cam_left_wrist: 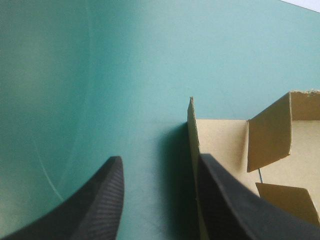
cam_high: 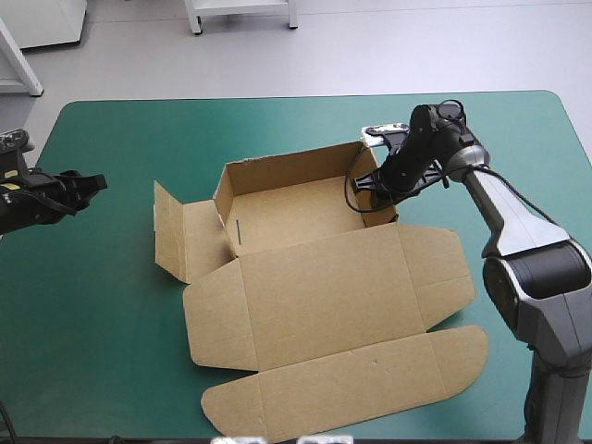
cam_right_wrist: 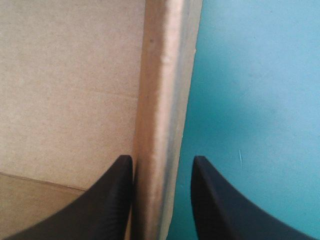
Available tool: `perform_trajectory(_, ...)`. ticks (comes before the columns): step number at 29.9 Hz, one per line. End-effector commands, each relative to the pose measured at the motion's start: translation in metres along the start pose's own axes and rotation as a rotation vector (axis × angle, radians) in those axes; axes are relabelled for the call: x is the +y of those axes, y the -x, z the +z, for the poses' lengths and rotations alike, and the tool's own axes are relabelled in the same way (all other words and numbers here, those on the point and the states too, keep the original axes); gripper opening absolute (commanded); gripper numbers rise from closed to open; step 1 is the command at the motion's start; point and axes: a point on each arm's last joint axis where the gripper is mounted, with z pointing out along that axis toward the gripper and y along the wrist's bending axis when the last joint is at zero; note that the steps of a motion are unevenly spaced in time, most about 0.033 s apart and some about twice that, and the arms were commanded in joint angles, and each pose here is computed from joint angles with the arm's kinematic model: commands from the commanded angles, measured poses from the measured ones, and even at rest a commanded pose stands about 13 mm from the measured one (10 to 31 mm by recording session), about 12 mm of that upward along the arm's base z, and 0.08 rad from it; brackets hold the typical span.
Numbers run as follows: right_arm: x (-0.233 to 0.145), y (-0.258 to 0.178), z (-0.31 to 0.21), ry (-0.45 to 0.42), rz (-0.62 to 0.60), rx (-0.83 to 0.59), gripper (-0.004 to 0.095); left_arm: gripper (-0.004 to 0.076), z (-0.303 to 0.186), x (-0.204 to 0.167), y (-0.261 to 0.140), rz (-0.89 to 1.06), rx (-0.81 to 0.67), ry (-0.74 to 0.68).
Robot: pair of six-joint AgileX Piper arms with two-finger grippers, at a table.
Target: Fold the box
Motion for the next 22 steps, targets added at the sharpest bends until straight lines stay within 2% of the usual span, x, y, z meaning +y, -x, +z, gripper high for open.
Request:
perform_trajectory(1, 0.006, 0.001, -0.03, 0.012, -0.016, -0.067, 0.0191, 0.0339, -0.015, -0.006, 0.012, 0.001, -0.1, -0.014)
perform_trajectory(3, 0.006, 0.001, -0.03, 0.011, -0.03, -0.067, -0.0006, 0.0339, -0.015, -0.006, 0.012, -0.003, -0.1, -0.014)
perform_trajectory(10, 0.006, 0.001, -0.043, -0.022, -0.054, -0.096, 0.0, 0.0339, -0.015, -0.006, 0.012, 0.0, -0.098, -0.015)
perform_trajectory(16, 0.009, 0.007, -0.086, -0.033, -0.061, -0.231, 0.0, 0.0339, -0.01, -0.004, 0.012, -0.004, -0.085, -0.013)
perform_trajectory(22, -0.017, 0.002, -0.126, -0.066, 0.004, -0.326, 0.0, 0.0339, -0.001, -0.001, 0.012, -0.008, -0.061, -0.01)
